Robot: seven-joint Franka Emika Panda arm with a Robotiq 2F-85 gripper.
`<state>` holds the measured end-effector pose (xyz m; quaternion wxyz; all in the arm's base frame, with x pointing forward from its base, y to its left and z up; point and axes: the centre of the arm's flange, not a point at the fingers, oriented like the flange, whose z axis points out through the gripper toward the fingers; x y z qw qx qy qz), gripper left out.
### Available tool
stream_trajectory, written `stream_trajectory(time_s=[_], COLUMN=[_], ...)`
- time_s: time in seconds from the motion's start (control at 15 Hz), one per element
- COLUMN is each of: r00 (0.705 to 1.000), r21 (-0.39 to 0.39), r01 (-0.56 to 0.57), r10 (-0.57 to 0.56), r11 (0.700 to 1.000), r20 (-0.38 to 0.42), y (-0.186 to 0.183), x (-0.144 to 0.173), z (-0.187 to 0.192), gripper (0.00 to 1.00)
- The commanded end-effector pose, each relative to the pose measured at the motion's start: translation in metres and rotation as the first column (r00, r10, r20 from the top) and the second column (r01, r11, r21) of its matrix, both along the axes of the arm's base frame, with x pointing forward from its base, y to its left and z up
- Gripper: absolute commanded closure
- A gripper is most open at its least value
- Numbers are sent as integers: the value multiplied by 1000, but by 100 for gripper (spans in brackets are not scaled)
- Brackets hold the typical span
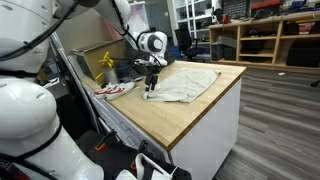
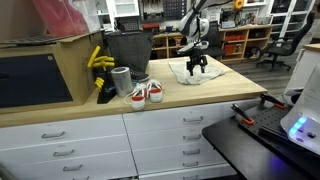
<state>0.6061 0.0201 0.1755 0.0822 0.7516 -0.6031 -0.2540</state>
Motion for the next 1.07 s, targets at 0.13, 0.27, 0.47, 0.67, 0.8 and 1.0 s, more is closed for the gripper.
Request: stream_trajectory(time_s=[0.13,0.27,0.47,0.67,0.8,1.0], r00=[998,997,995,994,994,994], r21=[-49,-51,-47,-46,-42,-35], r01=[42,53,67,77,79,79], r10=[-44,-56,-70,-81,-82,-81], r11=[998,997,997,996,996,996], r20=[-38,-53,-71,-74,-76,-78], y=[-9,-7,0,6,11,18], x=[-10,-13,-15,-16,-17,-19], z=[-22,-28,-32,-32,-32,-34], gripper=[0,0,0,0,0,0])
